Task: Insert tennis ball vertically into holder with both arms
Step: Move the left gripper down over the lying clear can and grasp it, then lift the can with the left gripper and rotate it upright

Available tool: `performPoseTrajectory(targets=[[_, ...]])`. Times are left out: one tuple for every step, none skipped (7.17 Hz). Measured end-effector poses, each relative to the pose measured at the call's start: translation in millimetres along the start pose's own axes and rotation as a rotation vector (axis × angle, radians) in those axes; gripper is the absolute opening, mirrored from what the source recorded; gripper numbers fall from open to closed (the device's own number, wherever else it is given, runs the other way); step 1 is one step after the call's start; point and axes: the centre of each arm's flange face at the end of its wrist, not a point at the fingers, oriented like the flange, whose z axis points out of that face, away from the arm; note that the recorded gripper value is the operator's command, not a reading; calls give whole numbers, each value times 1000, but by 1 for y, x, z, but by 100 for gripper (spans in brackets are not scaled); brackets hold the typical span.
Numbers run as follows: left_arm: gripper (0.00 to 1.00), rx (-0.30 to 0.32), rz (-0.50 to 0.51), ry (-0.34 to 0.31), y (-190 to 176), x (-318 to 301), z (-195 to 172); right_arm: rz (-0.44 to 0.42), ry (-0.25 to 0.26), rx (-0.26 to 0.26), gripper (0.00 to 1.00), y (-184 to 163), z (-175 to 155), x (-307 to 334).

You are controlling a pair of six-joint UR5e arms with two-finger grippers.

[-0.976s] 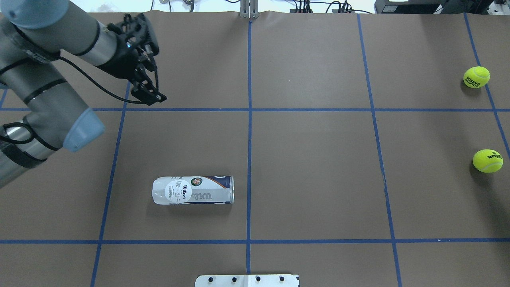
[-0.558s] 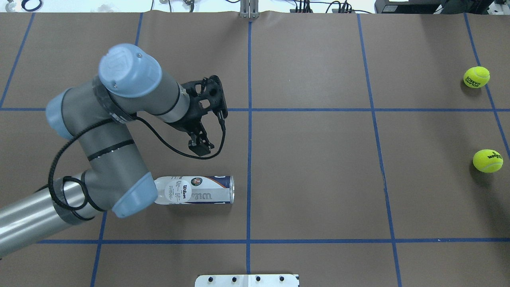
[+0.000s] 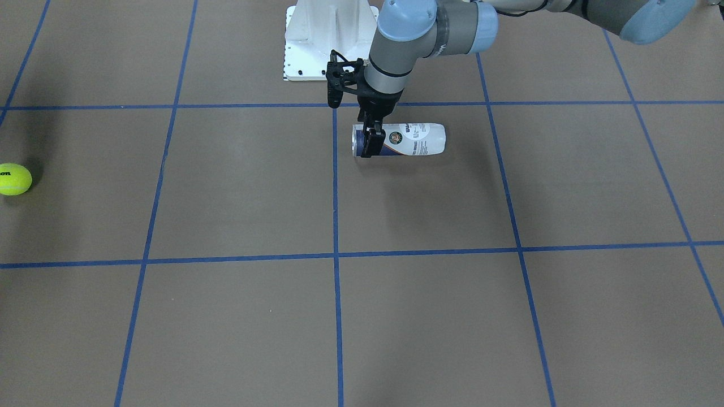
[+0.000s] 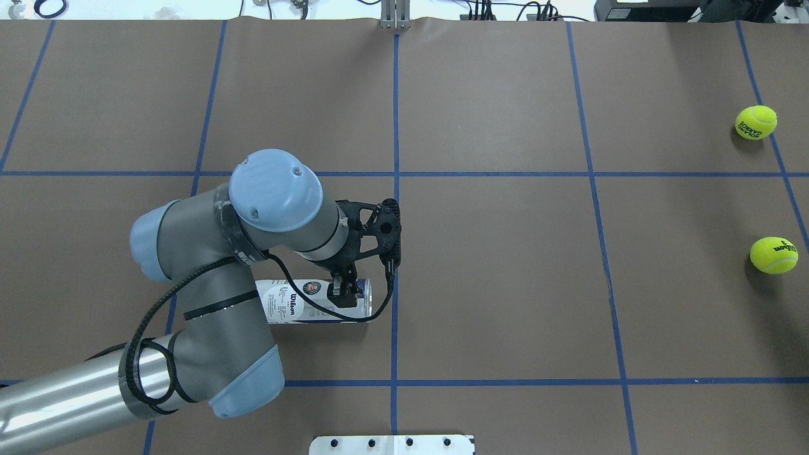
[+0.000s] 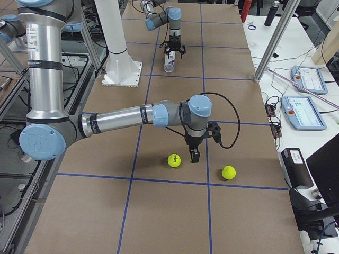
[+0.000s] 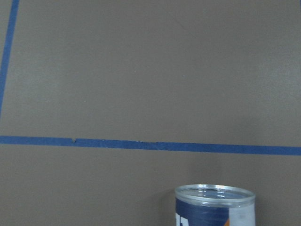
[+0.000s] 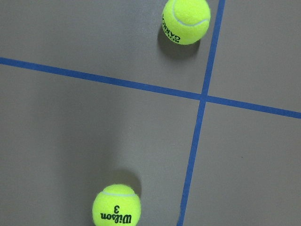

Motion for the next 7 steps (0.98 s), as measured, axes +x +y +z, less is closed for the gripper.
performPoseTrajectory(targets=[[99,-12,16,-4,-4,12,10,-1,0,1,100,0,-1,-1],[99,-21,24,-3,-6,20,17,-1,-1,2,100,0,-1,-1],[99,-31,26,3,-5,24,24,-1,-1,2,100,0,-1,-1],[99,-39,26,9,-5,27,30,-2,-2,2,100,0,-1,-1],[99,-45,23,15,-5,29,35,-2,-4,2,100,0,-1,-1],[99,-49,22,18,-5,30,39,-2,-8,2,100,0,-1,-2],[99,-58,20,23,-4,30,45,-2,-10,2,100,0,-1,-2]])
